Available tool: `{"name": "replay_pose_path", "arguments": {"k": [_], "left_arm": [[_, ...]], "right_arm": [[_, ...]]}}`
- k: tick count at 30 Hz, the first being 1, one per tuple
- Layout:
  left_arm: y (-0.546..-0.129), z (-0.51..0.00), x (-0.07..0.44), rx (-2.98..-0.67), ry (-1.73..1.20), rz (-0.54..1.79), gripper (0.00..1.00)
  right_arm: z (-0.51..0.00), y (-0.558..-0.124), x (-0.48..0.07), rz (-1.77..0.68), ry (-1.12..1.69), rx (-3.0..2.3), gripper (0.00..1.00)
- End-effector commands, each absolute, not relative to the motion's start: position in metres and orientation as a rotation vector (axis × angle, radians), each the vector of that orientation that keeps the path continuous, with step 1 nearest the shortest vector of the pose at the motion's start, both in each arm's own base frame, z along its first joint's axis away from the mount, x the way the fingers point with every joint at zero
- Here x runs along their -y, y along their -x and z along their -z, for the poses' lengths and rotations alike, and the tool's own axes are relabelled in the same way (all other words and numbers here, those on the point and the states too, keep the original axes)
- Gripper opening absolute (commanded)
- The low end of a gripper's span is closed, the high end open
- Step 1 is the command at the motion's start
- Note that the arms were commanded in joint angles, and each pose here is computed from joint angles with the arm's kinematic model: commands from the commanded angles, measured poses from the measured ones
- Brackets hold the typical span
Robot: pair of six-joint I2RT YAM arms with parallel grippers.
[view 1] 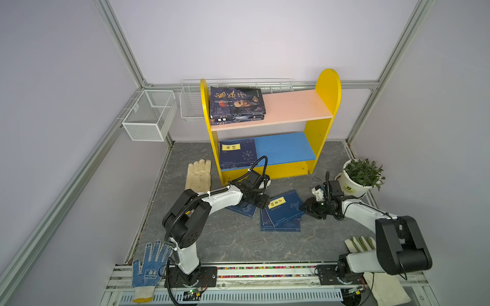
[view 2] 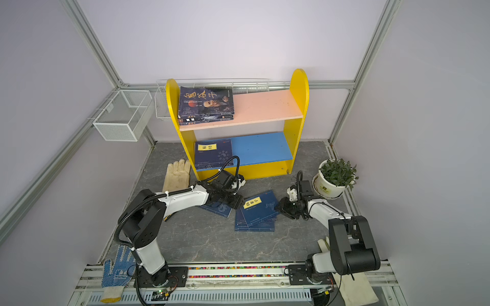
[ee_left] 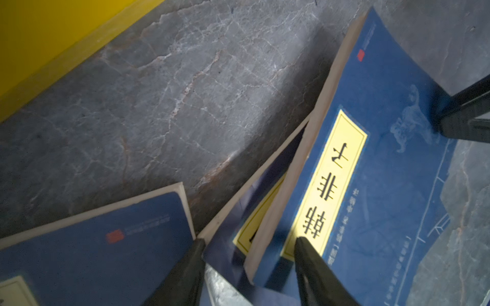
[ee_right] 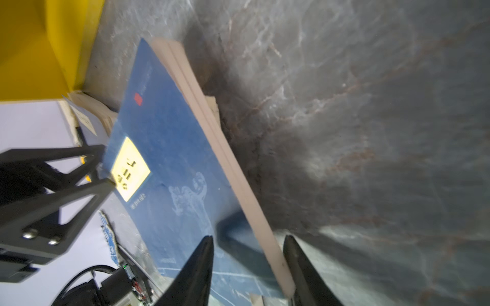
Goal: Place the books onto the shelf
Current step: 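Open the right gripper and move both grippers down to the next table book, then grasp the yellow-labelled blue book's edges with both grippers and lift it upright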
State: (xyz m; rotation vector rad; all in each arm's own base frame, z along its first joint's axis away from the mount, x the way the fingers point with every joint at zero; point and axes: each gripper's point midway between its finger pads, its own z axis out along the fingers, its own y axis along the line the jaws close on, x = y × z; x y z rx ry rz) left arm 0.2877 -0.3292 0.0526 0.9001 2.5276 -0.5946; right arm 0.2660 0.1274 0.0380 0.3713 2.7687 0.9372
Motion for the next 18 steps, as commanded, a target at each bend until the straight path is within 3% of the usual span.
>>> {"name": "replay_pose_path", "arguments": {"k": [1, 6, 15, 18], "left_arm": [[-0.283, -0.046, 0.330, -2.549, -0.962, 0.597, 0.53], [-0.284, -0.039, 0.330, -2.565, -0.956, 0.590, 0.51], [-0.284, -0.029, 0.333, -2.582, -0.968, 0.598, 0.49], [-0.284, -0.030, 0.333, -2.577, -0.965, 0.597, 0.50]], "right_arm": [[-0.044, -0.273, -0.136, -1.033, -0.322, -2.704, 0.37], [-0.063, -0.274, -0.148, -1.144, -0.228, -2.629, 0.28], [-0.088, -0.272, -0.166, -1.220, -0.063, -2.545, 0.21], [-0.087, -0.272, -0.172, -1.226, -0.023, -2.555, 0.13]]}}
